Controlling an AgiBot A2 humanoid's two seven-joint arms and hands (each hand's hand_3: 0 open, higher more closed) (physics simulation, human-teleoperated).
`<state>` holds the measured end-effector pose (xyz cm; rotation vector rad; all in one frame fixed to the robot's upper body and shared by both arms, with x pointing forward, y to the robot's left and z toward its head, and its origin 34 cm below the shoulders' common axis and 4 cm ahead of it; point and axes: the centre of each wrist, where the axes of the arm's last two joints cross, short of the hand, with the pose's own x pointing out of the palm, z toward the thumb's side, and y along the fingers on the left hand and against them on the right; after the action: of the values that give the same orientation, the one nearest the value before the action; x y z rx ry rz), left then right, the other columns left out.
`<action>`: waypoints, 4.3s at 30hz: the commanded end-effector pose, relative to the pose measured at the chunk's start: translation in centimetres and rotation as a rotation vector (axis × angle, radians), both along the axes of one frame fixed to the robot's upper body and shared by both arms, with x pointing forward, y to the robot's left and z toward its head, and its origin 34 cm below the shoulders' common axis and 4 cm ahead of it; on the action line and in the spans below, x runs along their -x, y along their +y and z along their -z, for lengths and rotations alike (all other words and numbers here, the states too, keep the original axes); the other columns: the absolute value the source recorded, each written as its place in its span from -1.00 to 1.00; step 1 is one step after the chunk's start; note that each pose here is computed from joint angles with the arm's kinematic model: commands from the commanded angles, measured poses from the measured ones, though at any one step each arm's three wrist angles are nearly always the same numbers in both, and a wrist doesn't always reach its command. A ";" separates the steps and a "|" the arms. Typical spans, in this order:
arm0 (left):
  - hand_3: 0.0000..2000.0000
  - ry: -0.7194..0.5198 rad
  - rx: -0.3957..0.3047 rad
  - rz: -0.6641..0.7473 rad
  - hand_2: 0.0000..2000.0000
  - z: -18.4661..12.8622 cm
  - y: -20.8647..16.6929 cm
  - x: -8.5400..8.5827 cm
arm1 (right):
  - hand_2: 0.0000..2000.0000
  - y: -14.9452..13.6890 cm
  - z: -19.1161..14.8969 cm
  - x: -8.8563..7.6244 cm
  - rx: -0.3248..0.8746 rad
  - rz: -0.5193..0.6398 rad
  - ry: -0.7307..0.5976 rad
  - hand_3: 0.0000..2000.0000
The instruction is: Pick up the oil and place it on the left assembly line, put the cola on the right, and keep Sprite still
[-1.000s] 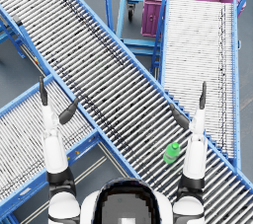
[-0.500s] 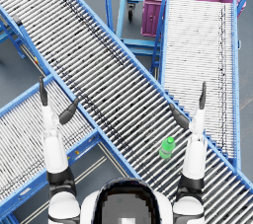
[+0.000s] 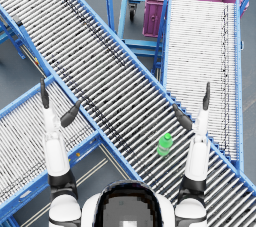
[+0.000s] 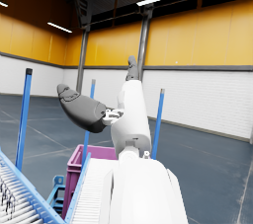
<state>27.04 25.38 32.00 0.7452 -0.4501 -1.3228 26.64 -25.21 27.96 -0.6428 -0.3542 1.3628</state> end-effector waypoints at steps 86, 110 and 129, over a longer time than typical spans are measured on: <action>-1.00 -0.028 0.019 0.014 -1.00 -0.5 -0.5 0.2 | -1.00 -0.3 -1.1 0.2 -0.025 0.015 -0.048 -1.00; -1.00 -0.034 0.019 0.021 -1.00 -0.6 -0.8 0.3 | -1.00 -0.3 -0.7 0.4 -0.034 0.020 -0.038 -1.00; -1.00 0.310 0.171 0.341 -1.00 5.9 -4.0 0.7 | -1.00 3.6 3.1 0.6 -0.113 -0.424 0.221 -1.00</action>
<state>26.23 21.17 25.64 0.2884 -0.4392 -1.6800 25.97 -21.41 24.65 -0.3026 -0.3978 1.8116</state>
